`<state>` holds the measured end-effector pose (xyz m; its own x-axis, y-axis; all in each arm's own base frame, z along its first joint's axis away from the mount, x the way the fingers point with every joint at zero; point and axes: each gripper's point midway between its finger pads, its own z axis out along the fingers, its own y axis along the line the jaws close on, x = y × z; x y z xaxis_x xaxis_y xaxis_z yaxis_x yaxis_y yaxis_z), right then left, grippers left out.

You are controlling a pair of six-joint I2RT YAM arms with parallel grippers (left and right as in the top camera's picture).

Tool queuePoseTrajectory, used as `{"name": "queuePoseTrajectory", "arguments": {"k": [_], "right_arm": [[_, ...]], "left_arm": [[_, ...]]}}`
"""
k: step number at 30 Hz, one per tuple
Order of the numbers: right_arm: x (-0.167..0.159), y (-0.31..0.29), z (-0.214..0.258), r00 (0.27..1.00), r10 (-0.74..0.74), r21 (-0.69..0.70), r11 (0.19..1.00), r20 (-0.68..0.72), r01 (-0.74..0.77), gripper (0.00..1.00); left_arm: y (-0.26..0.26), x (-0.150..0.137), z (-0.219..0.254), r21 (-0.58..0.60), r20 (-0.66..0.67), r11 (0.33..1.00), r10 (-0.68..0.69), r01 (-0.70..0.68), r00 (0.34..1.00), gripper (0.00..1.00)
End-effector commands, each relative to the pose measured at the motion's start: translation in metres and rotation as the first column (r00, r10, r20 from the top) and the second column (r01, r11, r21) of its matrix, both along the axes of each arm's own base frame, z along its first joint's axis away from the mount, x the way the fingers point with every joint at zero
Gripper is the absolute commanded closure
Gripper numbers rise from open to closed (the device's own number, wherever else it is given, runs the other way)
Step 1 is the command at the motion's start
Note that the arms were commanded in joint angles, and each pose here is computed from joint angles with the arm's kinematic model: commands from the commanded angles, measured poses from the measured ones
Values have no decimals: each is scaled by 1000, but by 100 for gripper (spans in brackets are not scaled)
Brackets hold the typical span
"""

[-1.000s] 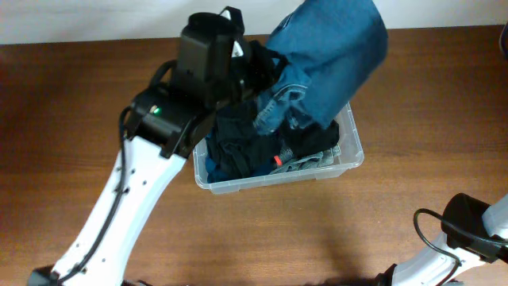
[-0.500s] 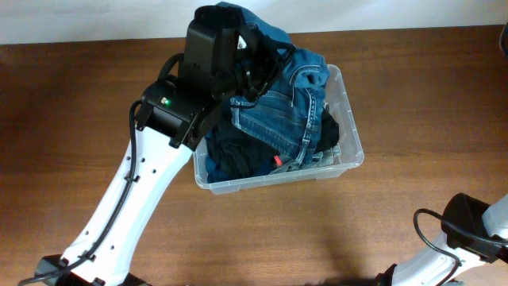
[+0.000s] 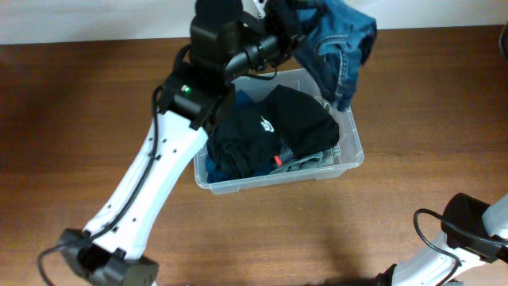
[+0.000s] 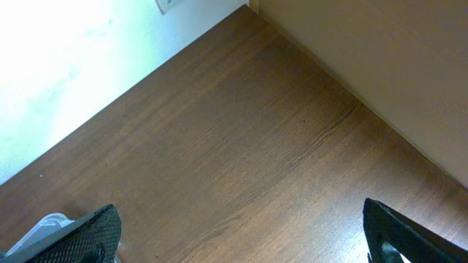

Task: Pack container
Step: 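Lower the hanging jeans into the container's right side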

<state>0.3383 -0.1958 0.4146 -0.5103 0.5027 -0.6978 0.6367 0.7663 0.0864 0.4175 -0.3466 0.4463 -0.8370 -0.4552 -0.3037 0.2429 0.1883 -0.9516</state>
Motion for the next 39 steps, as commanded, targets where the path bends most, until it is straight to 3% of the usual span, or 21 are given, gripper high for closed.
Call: {"name": "queuePoseTrajectory", "arguments": {"k": [1,9,16,23,34,39], "right_arm": [[-5,0,3,1000,-6,-5,1000,1,6,2],[-5,0,3,1000,-6,-5,1000,1,6,2],[-5,0,3,1000,-6,-5,1000,1,6,2],[-5,0,3,1000,-6,-5,1000,1,6,2],[-5,0,3,1000,-6,-5,1000,1,6,2],[-5,0,3,1000,-6,-5,1000,1,6,2]], "left_arm": [[-14,-15,13,10,109,990,-138,138,984,99],[-25,-8,-25,68,83,971,-234,229,969,99],[-27,-10,-29,100,128,964,-259,248,957,99],[-23,-9,-58,175,43,956,-248,237,968,99],[-31,-12,-46,167,115,956,-264,243,958,99],[-34,-12,-26,138,212,962,-261,236,942,99]]}}
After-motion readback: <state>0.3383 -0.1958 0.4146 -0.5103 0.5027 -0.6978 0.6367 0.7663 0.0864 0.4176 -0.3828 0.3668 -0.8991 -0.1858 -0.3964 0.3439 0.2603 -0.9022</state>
